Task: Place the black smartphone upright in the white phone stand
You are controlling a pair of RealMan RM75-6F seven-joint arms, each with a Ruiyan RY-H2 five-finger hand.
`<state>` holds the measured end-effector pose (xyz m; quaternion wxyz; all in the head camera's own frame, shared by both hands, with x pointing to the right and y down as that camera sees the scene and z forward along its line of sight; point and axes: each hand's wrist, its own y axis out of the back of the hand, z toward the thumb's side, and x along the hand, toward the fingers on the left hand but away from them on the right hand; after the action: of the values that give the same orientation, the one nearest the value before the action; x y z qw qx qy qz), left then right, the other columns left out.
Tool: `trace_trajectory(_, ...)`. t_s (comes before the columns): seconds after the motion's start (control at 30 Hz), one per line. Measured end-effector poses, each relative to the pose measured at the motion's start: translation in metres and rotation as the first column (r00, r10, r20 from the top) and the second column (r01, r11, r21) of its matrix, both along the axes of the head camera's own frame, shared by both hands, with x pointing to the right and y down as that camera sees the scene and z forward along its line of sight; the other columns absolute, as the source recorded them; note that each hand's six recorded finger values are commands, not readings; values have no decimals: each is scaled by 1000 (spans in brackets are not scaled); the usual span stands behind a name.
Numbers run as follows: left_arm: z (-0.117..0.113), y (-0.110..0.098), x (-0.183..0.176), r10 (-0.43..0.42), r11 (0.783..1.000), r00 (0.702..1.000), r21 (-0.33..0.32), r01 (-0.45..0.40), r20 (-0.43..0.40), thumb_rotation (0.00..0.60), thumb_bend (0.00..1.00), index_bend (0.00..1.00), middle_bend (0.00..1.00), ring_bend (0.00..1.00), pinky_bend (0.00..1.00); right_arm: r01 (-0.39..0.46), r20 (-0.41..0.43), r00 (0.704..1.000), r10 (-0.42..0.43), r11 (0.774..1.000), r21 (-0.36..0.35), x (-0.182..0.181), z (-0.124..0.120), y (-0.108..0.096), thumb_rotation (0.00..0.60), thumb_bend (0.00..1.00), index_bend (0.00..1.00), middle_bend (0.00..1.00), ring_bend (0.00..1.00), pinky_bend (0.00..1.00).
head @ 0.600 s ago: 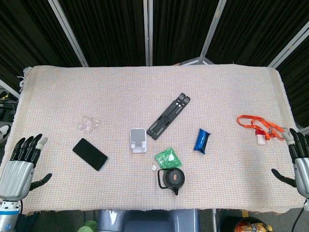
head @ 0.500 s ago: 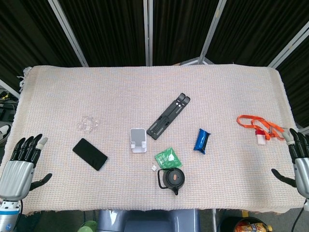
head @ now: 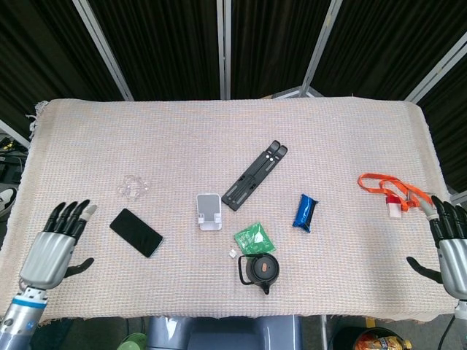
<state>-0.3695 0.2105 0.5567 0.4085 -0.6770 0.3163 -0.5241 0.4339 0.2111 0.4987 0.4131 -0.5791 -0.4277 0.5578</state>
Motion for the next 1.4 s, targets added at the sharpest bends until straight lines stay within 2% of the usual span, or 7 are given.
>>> trace_trajectory(0.13,36,-11,15,126,989,992,-84,-123,29,600,0,1,0,11,117,-9,-10,1000,9,1000,-12,1,4,-2,600,0,0,0,0,0)
trace_trajectory(0.27,80,-23,28,266,954,961,-168,-250,80,600,0,67,6,98,193,-31,-25,999,31,999,-19,5,8,-5,600,0,0,0,0,0)
trace_trajectory(0.37,105,-34,32,339,930,933,-191,-313,123,600,0,103,26,135,225,-54,-34,998,53,998,-18,10,8,-8,600,0,0,0,0,0)
trace_trajectory(0.5,127,-41,36,403,904,902,-218,-367,152,600,0,136,34,142,230,-68,-42,997,67,998,-16,14,8,-9,600,0,0,0,0,0)
trace_trajectory(0.7,140,-39,43,436,887,890,-233,-399,137,600,0,157,44,151,240,-78,-44,996,77,997,-15,17,7,-9,600,0,0,0,0,0)
trace_trajectory(1.4,158,-32,51,456,874,880,-252,-415,133,600,0,208,72,177,282,-78,-40,996,77,997,-17,17,7,-9,600,0,0,0,0,0)
